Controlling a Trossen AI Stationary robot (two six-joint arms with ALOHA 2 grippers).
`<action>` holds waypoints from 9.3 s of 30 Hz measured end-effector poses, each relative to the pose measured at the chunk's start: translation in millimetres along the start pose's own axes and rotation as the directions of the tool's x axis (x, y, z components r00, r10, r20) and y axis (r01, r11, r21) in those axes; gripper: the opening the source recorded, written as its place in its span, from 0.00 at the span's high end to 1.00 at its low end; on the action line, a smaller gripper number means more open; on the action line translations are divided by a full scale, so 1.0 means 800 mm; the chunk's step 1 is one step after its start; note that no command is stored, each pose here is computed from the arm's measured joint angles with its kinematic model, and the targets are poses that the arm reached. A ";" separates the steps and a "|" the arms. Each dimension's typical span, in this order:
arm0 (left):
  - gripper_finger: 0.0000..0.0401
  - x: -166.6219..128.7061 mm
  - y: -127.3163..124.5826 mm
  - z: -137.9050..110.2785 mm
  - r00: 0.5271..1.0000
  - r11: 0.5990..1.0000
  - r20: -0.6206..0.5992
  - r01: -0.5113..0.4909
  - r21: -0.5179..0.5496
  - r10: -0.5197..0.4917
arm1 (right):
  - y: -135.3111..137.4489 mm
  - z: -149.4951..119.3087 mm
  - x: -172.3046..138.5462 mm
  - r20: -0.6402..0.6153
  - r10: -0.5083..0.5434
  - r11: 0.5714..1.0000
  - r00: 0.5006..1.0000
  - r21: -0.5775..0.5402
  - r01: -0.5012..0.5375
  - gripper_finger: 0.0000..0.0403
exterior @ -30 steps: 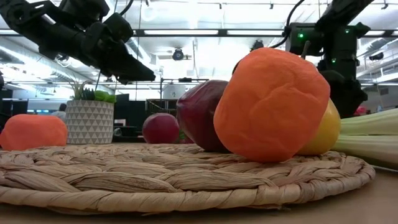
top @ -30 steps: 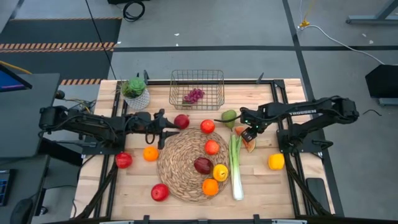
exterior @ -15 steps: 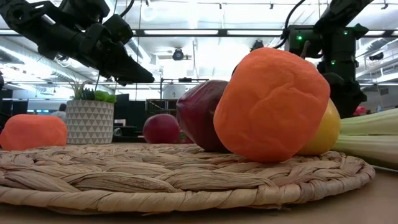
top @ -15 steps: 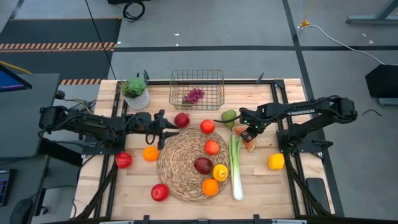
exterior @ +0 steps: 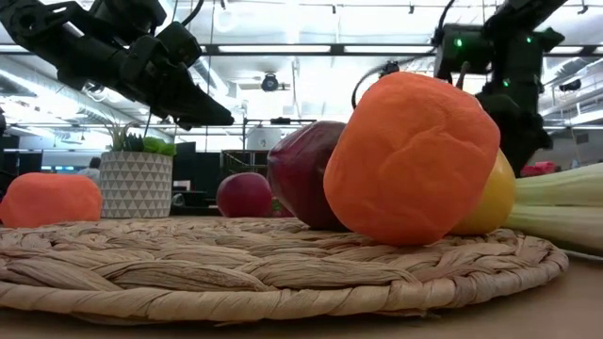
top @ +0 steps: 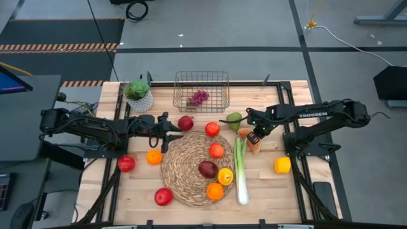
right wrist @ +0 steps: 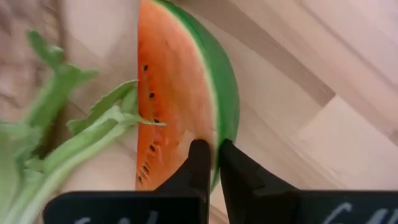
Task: Build produce basket
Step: Put the watermelon into the wire basket, then put the green pear into the wire basket, then put the celery into the wire basket
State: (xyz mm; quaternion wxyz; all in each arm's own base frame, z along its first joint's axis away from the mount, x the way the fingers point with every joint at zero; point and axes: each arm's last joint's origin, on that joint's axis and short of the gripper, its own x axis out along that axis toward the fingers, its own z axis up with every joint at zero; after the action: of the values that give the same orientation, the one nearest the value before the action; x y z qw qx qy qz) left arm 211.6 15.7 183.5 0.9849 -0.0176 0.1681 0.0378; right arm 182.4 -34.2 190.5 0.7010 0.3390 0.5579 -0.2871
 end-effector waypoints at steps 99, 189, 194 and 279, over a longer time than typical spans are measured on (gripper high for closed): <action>0.69 0.018 -0.047 -0.020 0.994 0.994 -0.034 -0.104 -0.040 0.103 | 0.050 0.078 -0.023 0.372 -0.143 0.982 0.917 -0.060 0.178 0.27; 0.69 0.015 -0.061 -0.012 0.997 0.995 0.041 -0.069 -0.070 0.072 | 0.047 0.037 0.093 0.281 -0.117 0.983 0.953 -0.104 0.151 0.95; 0.69 0.015 -0.061 -0.012 0.997 0.995 0.041 -0.069 -0.072 0.072 | 0.045 0.033 0.077 0.265 -0.075 0.986 0.961 -0.125 0.112 0.97; 0.69 0.011 -0.075 -0.006 0.993 0.998 0.099 -0.055 -0.031 0.058 | 0.042 0.199 -0.040 0.671 0.212 0.902 0.710 -0.414 0.122 0.71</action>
State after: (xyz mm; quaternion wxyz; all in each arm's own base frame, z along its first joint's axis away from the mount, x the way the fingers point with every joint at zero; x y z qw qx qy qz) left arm 223.0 -44.1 177.1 0.9903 -0.0249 0.1185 0.0687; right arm 295.2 -139.7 250.3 0.9234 0.0553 0.2893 -0.2463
